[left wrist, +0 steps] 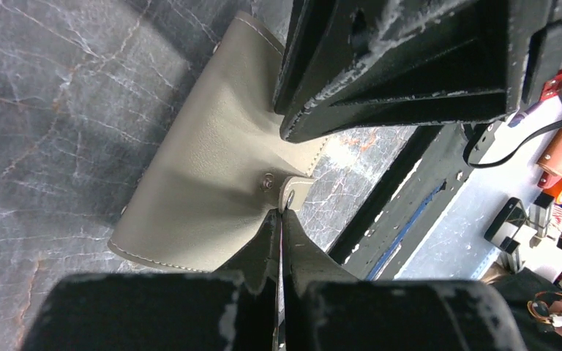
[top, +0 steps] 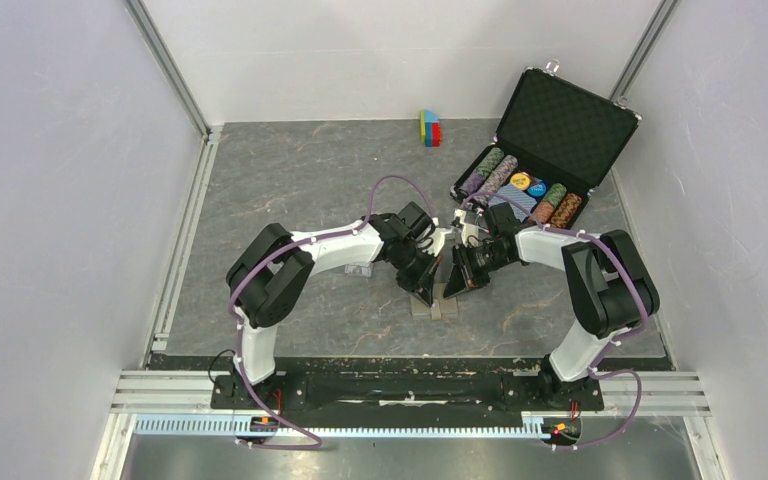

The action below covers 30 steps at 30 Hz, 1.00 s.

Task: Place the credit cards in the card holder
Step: Close the card holder at the center of the board.

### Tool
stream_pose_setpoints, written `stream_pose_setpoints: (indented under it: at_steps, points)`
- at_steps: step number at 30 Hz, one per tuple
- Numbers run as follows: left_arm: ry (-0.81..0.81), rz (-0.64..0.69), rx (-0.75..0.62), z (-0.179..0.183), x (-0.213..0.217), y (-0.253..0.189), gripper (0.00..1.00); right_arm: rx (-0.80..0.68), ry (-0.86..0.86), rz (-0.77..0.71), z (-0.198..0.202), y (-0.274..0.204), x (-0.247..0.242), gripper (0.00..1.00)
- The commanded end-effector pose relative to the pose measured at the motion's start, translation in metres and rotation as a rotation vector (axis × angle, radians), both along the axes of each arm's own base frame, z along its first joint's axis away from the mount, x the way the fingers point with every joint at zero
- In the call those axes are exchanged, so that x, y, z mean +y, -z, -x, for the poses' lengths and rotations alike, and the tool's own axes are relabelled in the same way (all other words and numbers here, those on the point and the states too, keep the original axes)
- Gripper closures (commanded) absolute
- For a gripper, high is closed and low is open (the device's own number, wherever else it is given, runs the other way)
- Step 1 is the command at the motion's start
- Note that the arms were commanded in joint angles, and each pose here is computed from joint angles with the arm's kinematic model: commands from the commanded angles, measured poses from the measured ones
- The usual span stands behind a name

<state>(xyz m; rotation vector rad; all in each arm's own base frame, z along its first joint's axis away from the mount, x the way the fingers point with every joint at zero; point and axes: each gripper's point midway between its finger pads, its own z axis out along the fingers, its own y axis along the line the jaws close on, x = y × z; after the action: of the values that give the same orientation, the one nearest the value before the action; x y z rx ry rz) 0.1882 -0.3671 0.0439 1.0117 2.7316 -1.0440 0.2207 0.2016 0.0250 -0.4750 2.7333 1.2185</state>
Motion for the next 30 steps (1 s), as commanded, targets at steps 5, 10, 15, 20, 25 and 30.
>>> stream_pose_setpoints:
  at_steps: [5,10,15,20,25,30]
  points:
    - [-0.054,0.039,-0.079,-0.023,-0.018,-0.010,0.98,0.011,-0.030,0.144,0.009,0.022,-0.018,0.84]
    - [-0.080,-0.005,-0.079,-0.027,-0.016,-0.002,0.98,0.005,-0.036,0.160,0.009,0.023,-0.019,0.85]
    - [-0.088,-0.070,-0.057,-0.026,-0.008,0.011,0.98,-0.027,-0.038,0.139,0.003,0.015,-0.015,0.88]
    - [-0.092,-0.100,-0.048,-0.024,-0.003,0.018,0.98,-0.078,-0.064,0.080,-0.002,0.004,-0.007,1.00]
    - [-0.108,-0.122,-0.071,-0.027,0.002,0.014,0.98,-0.114,-0.071,-0.005,-0.004,-0.010,0.004,1.00]
    - [-0.120,-0.113,-0.087,-0.028,0.003,0.007,0.98,-0.092,-0.066,-0.084,-0.002,-0.019,0.014,1.00]
